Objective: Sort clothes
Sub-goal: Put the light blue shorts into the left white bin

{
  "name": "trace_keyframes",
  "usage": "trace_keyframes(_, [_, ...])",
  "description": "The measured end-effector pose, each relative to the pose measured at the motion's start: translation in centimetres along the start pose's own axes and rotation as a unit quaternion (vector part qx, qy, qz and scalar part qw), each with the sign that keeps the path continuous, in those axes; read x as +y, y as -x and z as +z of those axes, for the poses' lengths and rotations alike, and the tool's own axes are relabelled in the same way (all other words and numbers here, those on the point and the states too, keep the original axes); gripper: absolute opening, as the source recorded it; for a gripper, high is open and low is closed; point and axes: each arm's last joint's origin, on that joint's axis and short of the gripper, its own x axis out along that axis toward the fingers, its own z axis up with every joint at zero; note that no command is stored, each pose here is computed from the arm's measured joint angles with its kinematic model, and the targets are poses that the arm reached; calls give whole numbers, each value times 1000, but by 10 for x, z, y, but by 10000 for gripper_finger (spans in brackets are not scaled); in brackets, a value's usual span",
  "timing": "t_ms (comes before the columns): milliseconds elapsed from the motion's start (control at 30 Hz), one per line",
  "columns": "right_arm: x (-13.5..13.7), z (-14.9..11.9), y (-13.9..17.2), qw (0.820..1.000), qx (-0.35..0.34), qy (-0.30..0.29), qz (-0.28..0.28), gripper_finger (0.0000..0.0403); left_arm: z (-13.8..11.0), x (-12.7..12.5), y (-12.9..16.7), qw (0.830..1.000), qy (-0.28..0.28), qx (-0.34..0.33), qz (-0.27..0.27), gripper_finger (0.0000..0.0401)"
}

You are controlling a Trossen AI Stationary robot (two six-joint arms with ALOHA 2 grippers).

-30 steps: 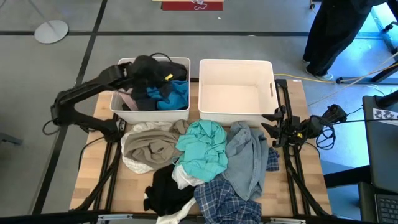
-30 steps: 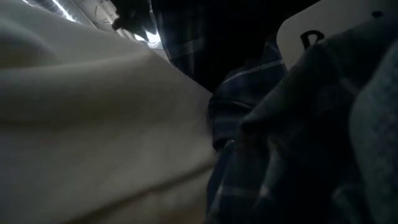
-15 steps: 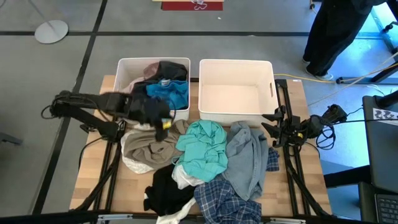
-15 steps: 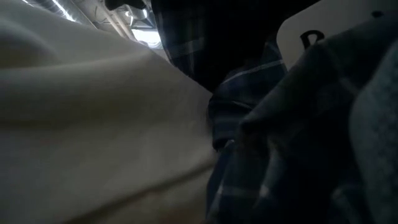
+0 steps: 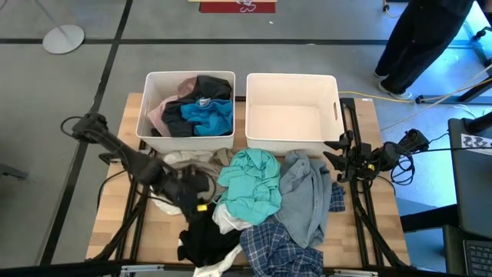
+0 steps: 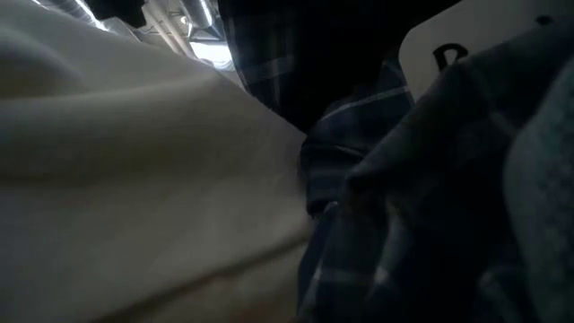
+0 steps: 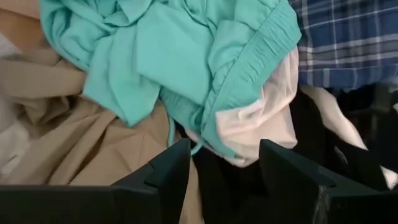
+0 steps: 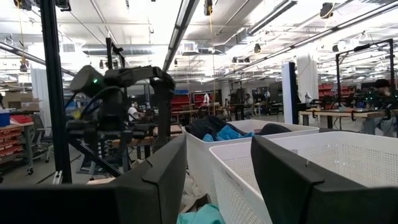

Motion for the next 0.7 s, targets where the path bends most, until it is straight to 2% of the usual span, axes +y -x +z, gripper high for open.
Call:
trace_keyframes(267, [0, 0, 0, 1000, 0, 0, 0, 182, -8, -24, -41, 998, -59, -35, 11, 182])
trace_keyframes(700, [0, 0, 0, 1000, 0, 0, 0, 182, -22, -44, -99, 994, -111, -8, 3, 182])
